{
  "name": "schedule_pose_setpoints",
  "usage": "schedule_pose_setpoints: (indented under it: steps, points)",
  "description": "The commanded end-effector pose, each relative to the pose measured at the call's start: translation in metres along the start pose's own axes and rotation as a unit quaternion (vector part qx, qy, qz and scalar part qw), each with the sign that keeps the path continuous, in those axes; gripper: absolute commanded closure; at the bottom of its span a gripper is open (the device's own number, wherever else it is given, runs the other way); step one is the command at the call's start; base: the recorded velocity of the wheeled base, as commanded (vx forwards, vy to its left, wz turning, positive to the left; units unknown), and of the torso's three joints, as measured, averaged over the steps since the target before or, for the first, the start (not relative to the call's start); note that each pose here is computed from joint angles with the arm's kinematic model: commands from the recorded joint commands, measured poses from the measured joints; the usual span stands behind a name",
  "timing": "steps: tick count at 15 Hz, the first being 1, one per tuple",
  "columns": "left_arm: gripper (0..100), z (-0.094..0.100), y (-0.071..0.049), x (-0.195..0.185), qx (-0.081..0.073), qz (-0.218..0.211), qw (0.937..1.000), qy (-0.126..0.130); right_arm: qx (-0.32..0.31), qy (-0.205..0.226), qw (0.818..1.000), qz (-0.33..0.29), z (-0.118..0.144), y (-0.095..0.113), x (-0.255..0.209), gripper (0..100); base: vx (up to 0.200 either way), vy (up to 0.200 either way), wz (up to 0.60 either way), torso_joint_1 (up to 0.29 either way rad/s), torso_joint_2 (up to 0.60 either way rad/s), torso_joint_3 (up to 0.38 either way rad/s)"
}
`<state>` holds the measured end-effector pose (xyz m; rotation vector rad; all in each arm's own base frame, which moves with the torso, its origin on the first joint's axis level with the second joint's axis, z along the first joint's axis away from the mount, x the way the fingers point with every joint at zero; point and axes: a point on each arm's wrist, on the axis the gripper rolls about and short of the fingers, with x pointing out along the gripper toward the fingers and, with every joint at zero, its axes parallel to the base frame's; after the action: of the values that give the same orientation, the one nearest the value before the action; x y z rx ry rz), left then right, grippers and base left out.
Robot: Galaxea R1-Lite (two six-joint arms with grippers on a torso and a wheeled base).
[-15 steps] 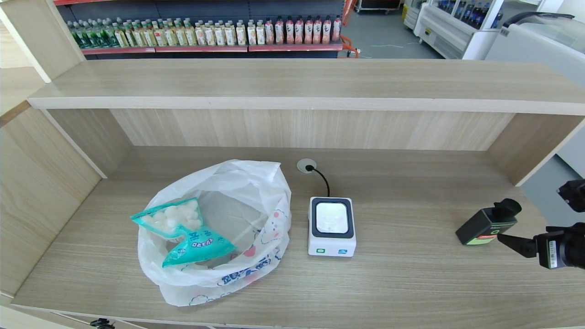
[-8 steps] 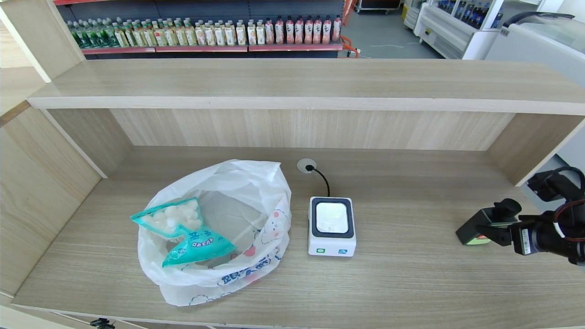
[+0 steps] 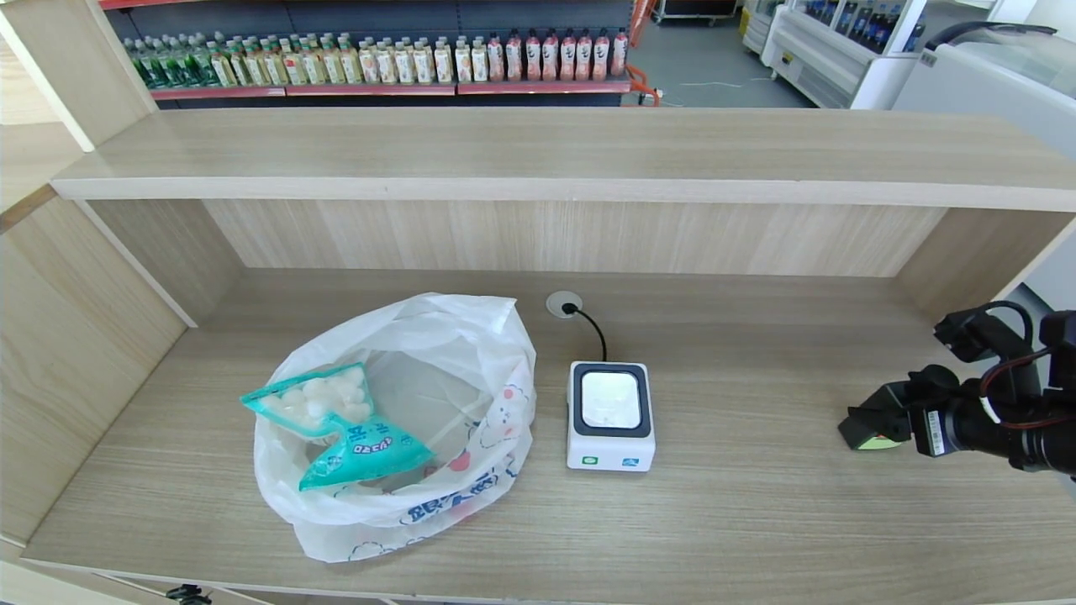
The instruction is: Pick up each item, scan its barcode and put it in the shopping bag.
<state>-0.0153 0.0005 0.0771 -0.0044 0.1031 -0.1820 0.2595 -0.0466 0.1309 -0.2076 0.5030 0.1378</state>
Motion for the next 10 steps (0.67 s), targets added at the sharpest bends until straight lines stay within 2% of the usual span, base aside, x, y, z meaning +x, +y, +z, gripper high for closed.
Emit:
schedule_pose_setpoints:
  steps: [1, 10]
  points:
    - [0, 0.000, 0.000, 0.000, 0.000, 0.000, 1.0000, 0.000, -0.001, 0.004, 1.000, 0.006, -0.001, 0.000, 0.010, 0, 0.000, 0.000, 0.00, 0.000, 0.00, 0.000]
    - [0, 0.000, 0.000, 0.000, 0.000, 0.000, 1.0000, 0.000, -0.014, 0.005, 1.000, 0.024, 0.003, 0.005, 0.030, 0, 0.000, 0.000, 0.00, 0.000, 0.00, 0.000]
